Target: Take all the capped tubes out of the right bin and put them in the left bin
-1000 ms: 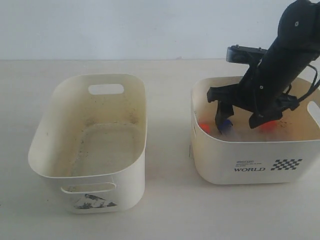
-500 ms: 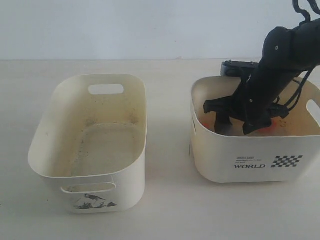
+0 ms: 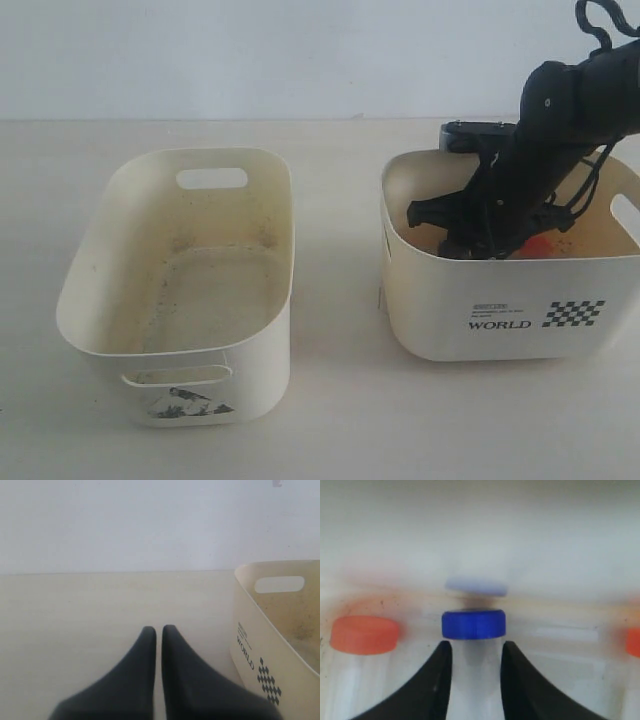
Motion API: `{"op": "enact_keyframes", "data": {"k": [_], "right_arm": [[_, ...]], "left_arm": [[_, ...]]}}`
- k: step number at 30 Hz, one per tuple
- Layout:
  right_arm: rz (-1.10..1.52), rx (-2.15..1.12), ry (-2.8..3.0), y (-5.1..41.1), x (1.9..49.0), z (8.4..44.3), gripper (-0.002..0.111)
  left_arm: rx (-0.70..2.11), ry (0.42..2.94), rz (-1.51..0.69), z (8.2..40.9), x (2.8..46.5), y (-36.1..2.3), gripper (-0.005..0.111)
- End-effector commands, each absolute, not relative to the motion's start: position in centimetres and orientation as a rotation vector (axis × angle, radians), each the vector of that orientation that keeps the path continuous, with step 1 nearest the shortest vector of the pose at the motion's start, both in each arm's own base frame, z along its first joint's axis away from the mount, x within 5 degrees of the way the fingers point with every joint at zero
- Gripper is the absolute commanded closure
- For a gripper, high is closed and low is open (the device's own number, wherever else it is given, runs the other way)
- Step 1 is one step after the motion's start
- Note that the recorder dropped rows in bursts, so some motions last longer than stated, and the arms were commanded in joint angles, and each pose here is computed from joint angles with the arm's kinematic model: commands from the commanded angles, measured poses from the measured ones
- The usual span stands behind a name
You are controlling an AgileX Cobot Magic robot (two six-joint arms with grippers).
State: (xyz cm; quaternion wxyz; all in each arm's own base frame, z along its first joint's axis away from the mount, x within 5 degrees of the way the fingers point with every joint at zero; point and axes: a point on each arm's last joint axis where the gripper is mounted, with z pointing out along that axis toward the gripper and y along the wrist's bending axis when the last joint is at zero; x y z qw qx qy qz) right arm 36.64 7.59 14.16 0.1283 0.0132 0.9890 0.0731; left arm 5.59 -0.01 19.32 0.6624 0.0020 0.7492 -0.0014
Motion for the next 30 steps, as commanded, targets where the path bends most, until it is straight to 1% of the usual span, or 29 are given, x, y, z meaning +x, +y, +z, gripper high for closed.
{"op": "enact_keyframes", "data": {"k": [1,2,7,26,28,30], "right_arm": [[0.204,0.037,2.982,7.6,35.7,13.1,0.107],[0.206,0.039,2.985,7.6,35.7,13.1,0.108],[0.215,0.042,2.948,7.6,35.7,14.5,0.108],[0.262,0.019,2.706,7.2,33.9,23.5,0.108],[0.254,-0.028,2.724,7.2,33.4,24.0,0.108],[0.233,-0.106,2.795,7.1,32.8,23.7,0.108]], "left_arm": [[-0.008,1.686,-0.016,19.5,5.6,0.0,0.102],[-0.008,1.686,-0.016,19.5,5.6,0.0,0.102],[-0.008,1.686,-0.016,19.5,5.6,0.0,0.102],[-0.008,1.686,-0.016,19.5,5.6,0.0,0.102],[-0.008,1.686,-0.016,19.5,5.6,0.0,0.102],[-0.008,1.686,-0.016,19.5,5.6,0.0,0.102]]}}
